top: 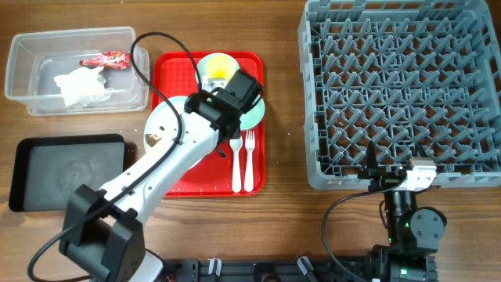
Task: Sort waste into correct bins and load items into the dishwasher rack
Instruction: 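Grasp the blue plate rim with the left gripper and lift, then tilt the plate over the black tray to dump the rice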
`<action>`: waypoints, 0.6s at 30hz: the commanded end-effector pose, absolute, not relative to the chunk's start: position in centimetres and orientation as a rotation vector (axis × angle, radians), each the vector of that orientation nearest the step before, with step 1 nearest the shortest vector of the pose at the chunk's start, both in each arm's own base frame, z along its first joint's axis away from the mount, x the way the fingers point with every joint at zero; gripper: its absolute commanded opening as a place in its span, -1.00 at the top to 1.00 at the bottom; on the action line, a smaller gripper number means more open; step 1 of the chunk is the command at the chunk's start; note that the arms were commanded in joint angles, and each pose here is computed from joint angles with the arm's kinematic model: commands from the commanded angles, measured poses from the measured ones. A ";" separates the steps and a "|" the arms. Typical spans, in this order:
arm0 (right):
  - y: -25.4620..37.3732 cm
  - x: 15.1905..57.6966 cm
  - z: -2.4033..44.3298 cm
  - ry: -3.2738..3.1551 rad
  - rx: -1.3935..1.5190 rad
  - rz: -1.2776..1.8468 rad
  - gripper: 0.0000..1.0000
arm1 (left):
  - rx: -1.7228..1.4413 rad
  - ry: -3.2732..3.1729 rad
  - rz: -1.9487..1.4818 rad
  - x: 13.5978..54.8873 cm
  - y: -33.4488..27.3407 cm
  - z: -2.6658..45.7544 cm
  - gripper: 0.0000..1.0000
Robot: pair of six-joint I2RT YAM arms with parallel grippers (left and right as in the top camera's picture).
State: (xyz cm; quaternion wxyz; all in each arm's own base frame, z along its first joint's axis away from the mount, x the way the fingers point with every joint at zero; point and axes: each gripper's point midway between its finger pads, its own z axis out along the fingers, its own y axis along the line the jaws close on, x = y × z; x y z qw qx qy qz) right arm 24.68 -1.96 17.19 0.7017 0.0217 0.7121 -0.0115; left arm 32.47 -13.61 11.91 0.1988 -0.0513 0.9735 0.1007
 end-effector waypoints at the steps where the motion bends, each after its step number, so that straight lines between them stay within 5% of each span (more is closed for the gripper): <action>1: -2.1 24.6 17.3 1.577 0.046 -0.045 -1.00 | -0.253 2.644 0.305 33.7 -11.1 14.4 0.92; 18: -2.1 24.6 17.3 1.577 0.046 -0.045 -1.00 | -0.700 2.534 0.378 34.2 0.9 17.5 0.92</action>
